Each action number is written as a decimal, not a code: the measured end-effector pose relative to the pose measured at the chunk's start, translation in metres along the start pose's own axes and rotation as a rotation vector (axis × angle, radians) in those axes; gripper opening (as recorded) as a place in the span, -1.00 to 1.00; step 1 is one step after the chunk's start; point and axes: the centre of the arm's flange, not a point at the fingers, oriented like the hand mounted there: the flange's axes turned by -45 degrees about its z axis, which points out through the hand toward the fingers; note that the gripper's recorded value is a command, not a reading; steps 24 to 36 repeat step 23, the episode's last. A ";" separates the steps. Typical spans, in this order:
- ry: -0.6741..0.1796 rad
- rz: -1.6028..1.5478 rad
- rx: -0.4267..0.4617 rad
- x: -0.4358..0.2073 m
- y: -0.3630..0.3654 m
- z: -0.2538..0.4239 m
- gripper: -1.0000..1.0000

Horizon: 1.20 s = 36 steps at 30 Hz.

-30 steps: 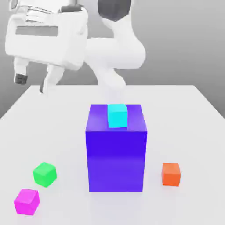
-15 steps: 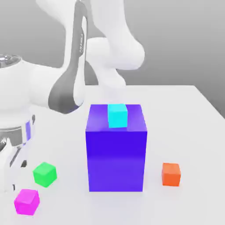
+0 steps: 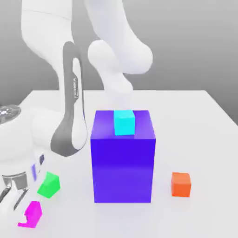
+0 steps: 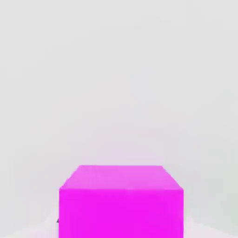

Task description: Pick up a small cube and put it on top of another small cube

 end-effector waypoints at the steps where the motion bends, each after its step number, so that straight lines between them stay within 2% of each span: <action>1: 0.000 -0.001 -0.001 0.000 0.001 -0.013 -1.00; 13: 0.001 0.070 -0.005 -0.005 0.103 -0.076 -1.00; 19: 0.003 0.074 -0.002 -0.006 0.110 -0.029 -1.00; 20: 0.002 0.073 -0.002 -0.007 0.110 -0.019 1.00; 36: 0.002 0.073 -0.002 -0.007 0.110 -0.019 1.00</action>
